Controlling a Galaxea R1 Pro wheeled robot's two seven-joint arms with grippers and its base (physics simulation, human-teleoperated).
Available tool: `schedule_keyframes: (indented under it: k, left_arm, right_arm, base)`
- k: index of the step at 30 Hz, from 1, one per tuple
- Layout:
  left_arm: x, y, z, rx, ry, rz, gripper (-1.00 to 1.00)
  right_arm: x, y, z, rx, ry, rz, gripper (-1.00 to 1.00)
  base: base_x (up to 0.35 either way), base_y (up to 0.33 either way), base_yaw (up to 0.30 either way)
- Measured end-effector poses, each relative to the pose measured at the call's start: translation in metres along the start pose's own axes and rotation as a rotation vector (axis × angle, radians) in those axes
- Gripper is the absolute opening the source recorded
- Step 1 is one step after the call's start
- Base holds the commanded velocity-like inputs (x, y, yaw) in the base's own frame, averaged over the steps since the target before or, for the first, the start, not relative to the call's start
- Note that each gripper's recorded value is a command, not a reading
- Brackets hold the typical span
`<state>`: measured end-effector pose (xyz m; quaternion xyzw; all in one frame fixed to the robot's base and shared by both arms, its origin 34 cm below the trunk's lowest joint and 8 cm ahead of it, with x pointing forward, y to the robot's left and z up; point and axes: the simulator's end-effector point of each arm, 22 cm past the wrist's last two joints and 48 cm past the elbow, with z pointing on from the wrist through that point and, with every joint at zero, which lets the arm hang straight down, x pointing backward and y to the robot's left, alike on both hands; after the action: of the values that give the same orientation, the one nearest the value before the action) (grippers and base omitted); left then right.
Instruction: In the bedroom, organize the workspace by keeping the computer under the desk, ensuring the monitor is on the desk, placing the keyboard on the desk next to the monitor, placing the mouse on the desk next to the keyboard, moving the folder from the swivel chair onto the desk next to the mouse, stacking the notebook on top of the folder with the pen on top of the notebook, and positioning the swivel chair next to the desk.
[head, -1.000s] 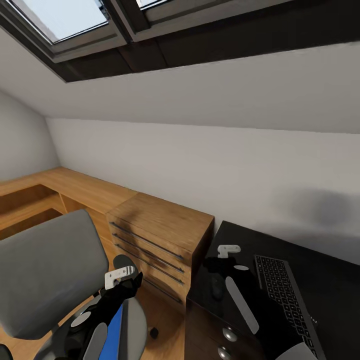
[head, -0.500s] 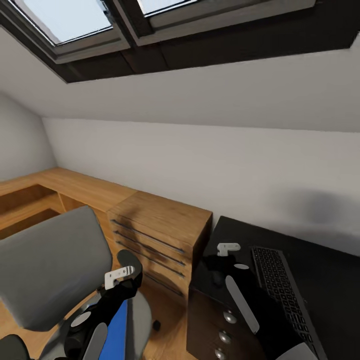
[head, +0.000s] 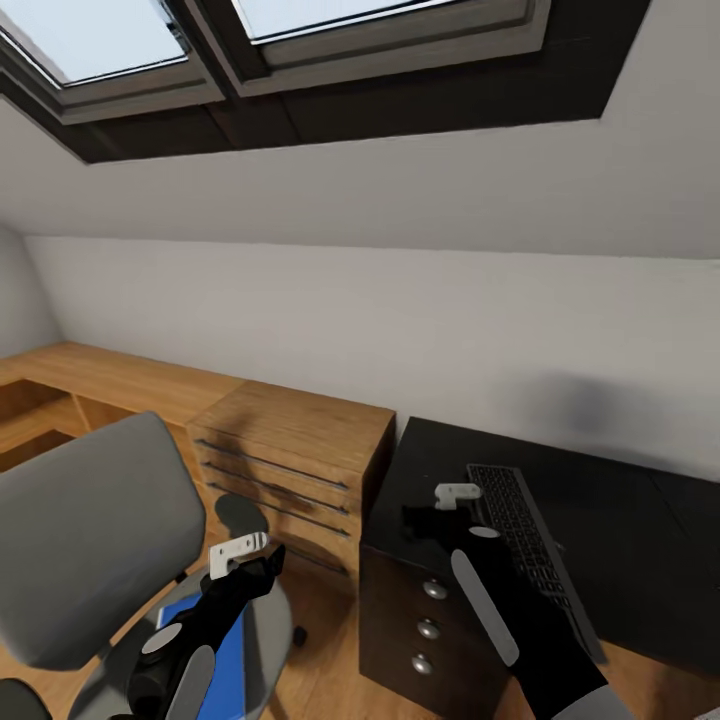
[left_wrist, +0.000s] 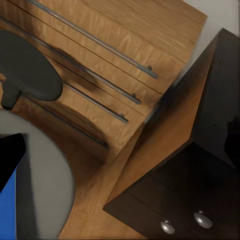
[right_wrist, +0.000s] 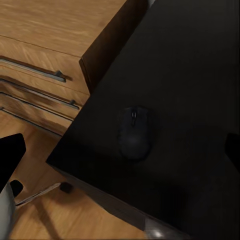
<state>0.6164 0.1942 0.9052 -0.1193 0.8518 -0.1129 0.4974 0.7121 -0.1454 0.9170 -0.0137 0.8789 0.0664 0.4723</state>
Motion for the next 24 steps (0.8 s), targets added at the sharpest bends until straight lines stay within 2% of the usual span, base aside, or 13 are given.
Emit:
schedule_keyframes:
  k: [11,14,15,16,24]
  left_arm:
    - [0.0,0.0,0.0,0.0,-0.001,0.0,1.0]
    - [0.0,-0.002,0.0,0.004,-0.001,-0.001,1.0]
    - [0.0,-0.002,0.0,0.005,-0.001,-0.002,1.0]
    - [0.0,-0.003,0.0,0.007,-0.002,-0.002,1.0]
    - [0.0,-0.002,0.0,0.006,-0.003,-0.002,1.0]
  right_arm:
    - [-0.003,0.0,0.0,0.0,-0.011,0.003,1.0]
    - [-0.001,-0.009,0.002,-0.006,0.003,0.078,1.0]
    - [0.001,-0.014,0.003,-0.014,0.013,0.128,1.0]
    - [0.008,-0.019,0.005,-0.05,0.043,0.258,1.0]
    - [0.009,-0.032,0.005,-0.07,0.055,0.37,1.0]
  base:
    - [-0.002,0.001,-0.028]
    - [0.0,0.0,-0.159]
    - [0.0,0.0,-0.243]
    - [0.0,0.0,-0.247]
    - [0.0,0.0,-0.264]
